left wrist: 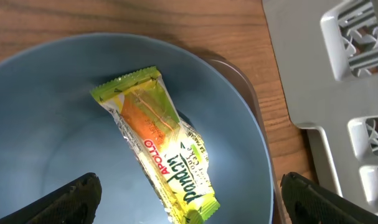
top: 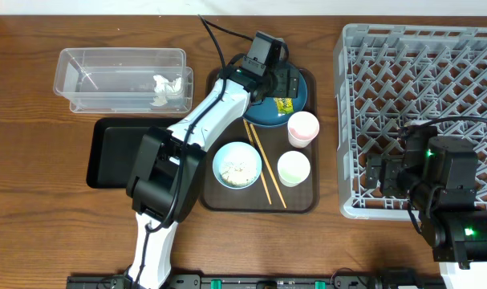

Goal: Sort waste into correct bins and load items into the dishwasher rack
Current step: 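Move the left gripper back to the plate and grasp the yellow wrapper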

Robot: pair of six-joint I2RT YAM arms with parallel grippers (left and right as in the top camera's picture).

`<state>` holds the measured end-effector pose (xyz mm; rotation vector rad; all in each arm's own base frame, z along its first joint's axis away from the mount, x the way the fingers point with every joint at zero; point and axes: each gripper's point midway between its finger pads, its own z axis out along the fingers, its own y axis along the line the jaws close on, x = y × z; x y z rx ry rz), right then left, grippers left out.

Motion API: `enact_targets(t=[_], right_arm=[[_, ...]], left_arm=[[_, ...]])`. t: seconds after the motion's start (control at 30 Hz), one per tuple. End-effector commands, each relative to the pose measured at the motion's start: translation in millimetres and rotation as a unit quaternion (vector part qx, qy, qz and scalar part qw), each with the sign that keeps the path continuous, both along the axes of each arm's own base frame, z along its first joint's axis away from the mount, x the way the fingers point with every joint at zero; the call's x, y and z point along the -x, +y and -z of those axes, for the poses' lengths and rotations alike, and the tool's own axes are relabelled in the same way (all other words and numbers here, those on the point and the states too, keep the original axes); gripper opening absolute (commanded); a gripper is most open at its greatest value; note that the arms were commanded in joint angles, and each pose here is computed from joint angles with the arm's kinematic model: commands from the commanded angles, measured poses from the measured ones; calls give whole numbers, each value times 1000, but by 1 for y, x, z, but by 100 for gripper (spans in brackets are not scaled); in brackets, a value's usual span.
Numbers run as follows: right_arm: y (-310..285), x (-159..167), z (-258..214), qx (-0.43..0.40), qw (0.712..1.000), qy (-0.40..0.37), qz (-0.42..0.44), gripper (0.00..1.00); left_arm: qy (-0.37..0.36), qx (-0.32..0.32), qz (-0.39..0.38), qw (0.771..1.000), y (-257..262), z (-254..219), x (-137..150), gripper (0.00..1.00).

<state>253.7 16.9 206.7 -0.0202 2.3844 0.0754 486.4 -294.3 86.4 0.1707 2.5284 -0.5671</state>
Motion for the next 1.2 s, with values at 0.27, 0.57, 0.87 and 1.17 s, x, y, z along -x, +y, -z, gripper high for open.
enact_targets(t=[0.27,0.57,0.87,1.17], right_arm=[[2,0,-9,-4,1000,-9,-2,99],[2,0,-9,-4,1000,-9,-2,99],[2,0,-8,-4,1000,-8,-2,99],[2,1,-8,-4,1000,-7,-2,99]], left_arm=[[47,-7,-32,998,4,39,7,97],[54,-20,-37,998,6,53,7,96],[46,-44,-42,997,5,59,12,93],[60,-53,-36,996,2,78,17,93]])
